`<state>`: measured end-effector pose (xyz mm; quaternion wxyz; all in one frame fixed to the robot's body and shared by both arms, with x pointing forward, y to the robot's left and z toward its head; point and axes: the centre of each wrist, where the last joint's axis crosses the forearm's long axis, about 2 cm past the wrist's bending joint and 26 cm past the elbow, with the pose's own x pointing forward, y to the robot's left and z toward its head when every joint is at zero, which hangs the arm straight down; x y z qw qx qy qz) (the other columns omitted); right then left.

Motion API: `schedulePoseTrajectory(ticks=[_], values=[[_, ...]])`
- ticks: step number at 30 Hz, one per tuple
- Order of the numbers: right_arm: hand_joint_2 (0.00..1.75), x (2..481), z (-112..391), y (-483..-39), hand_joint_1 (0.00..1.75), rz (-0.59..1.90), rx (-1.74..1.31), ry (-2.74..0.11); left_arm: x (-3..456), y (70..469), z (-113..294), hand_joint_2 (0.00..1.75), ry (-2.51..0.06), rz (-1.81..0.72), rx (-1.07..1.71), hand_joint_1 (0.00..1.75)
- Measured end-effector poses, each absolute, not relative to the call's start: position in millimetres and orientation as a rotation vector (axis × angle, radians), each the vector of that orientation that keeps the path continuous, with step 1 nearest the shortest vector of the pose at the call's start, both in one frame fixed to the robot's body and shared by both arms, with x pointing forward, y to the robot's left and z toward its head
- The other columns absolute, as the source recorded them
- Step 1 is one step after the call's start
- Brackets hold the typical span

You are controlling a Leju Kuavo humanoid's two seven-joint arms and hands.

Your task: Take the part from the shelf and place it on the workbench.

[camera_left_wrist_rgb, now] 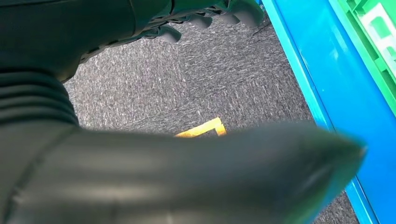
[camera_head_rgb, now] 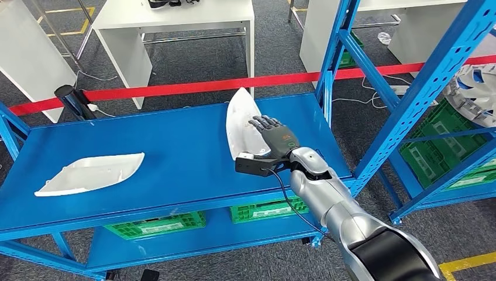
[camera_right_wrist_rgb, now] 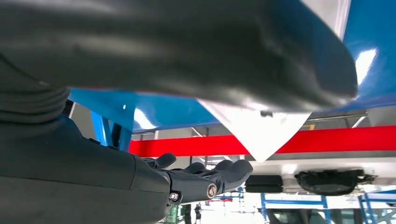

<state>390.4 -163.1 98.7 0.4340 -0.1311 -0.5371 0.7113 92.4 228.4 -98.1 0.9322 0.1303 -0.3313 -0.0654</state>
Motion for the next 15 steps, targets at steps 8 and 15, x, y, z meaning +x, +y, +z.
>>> schedulePoseTrajectory(ticks=[8, 15], values=[[0.0, 385, 91, -163, 0.0, 1.815, -0.321, -1.316, 93, 227, -98, 0.0, -0.666, -0.129, 0.265, 0.0], [0.0, 378, 84, -163, 0.0, 1.838, -0.322, -1.302, 93, 227, -98, 0.0, -0.656, -0.123, 0.264, 0.0]])
